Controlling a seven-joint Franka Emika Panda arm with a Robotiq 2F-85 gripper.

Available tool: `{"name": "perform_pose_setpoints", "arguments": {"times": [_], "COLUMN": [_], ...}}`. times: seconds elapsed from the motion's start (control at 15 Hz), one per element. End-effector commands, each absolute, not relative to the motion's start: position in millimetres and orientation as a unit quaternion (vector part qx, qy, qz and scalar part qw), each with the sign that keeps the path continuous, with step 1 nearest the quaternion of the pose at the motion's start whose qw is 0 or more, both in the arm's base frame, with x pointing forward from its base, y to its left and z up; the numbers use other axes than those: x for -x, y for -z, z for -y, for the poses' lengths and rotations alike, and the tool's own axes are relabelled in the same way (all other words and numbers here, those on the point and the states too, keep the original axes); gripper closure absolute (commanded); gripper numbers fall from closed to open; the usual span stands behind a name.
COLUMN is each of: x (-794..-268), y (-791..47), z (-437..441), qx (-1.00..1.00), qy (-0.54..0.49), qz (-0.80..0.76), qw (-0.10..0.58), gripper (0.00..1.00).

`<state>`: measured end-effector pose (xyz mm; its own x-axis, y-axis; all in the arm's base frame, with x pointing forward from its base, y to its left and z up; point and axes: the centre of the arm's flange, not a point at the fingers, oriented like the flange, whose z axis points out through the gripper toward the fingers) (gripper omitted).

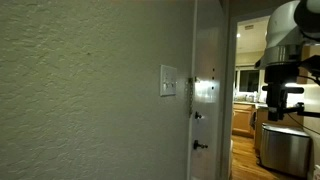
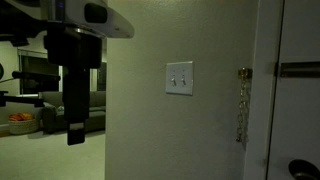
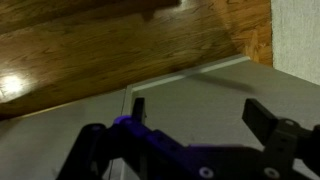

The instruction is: Turn on the light switch on the left

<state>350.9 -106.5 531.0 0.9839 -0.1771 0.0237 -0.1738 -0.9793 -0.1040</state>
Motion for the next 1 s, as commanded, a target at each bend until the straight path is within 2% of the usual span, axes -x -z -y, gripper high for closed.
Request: {"name": "perform_pose_setpoints", "arguments": {"times": [0.0,0.53,0.93], "x": [-351,-354,-374], "y": [-531,-531,-534], "z": [107,102,61], "qx": [0.995,0.995,0.999], "qy": [0.017,0.018,0.024], "qz": [-0.088,-0.081,-0.025], "qw": [0.051,0.047,0.016], "gripper": [0.0,0.0,0.0]}}
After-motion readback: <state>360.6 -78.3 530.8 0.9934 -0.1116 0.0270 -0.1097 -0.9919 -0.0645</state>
